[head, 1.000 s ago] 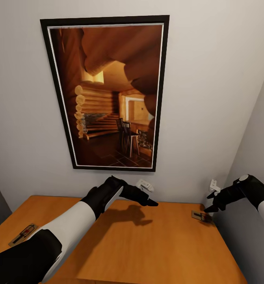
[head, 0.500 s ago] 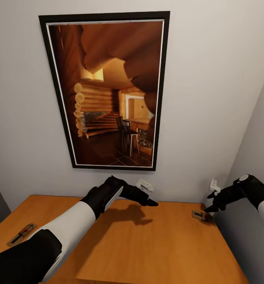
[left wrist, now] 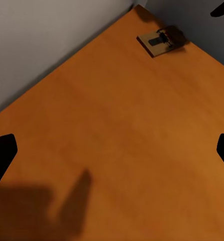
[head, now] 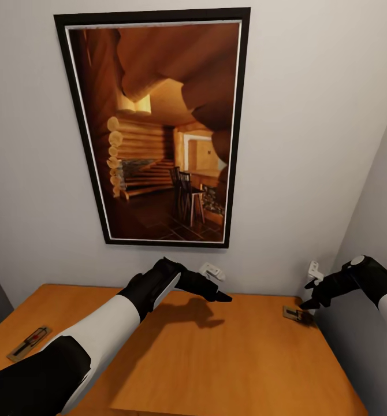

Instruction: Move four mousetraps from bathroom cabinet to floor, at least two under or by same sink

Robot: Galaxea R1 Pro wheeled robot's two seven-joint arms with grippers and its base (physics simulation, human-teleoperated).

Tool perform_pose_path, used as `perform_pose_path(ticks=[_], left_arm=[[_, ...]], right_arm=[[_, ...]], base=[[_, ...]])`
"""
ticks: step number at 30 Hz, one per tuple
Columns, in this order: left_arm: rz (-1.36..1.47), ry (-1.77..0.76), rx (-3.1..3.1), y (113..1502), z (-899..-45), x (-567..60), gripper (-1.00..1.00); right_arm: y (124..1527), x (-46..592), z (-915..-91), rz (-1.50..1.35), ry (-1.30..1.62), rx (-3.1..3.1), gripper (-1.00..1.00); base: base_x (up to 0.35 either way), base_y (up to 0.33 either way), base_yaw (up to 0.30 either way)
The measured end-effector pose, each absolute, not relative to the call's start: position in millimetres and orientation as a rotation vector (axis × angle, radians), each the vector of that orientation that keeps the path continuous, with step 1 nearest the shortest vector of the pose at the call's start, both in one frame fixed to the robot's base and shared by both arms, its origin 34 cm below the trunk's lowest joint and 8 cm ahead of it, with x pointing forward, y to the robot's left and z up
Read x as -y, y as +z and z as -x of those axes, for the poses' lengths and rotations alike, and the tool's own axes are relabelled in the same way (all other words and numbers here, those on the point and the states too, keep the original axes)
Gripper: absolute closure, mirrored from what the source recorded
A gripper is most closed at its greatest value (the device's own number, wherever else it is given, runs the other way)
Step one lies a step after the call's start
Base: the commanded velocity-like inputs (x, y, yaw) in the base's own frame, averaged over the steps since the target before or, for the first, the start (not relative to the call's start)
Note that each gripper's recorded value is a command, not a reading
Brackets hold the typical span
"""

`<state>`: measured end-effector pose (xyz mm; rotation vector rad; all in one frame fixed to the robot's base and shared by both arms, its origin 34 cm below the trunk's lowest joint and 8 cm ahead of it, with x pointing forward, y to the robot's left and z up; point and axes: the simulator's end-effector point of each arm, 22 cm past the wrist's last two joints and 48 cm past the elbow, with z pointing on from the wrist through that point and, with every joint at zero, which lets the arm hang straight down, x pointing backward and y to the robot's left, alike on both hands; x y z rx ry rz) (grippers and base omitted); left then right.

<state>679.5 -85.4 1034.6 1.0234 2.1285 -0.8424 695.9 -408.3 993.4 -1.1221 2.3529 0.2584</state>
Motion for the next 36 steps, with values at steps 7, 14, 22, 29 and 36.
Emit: perform_pose_path(ticks=[7,14,22,29,36], left_arm=[[-1.023,-0.842,-2.128,1027.6,-681.5,85.4,-1.0],[-1.024,-0.843,-2.128,1026.6,-681.6,85.5,-1.0],[-1.024,-0.844,-2.128,1026.7,-681.5,85.5,-1.0],[-1.025,-0.843,-2.128,1026.6,-681.5,85.4,-1.0],[-1.025,-0.843,-2.128,1026.6,-681.4,85.5,-1.0]], right_arm=[[986.4,409.4,-699.0,1.121,0.249,-2.351,-1.0],[985.1,408.6,-697.8,1.127,0.256,-2.353,-1.0],[985.0,407.7,-696.9,1.129,0.263,-2.354,-1.0],[985.0,407.2,-696.8,1.127,0.266,-2.355,-1.0],[985.0,407.9,-697.2,1.122,0.263,-2.357,-1.0]], base=[[0.0,0.0,0.0],[0.0,0.0,0.0],[0.0,0.0,0.0],[0.0,0.0,0.0],[0.0,0.0,0.0]])
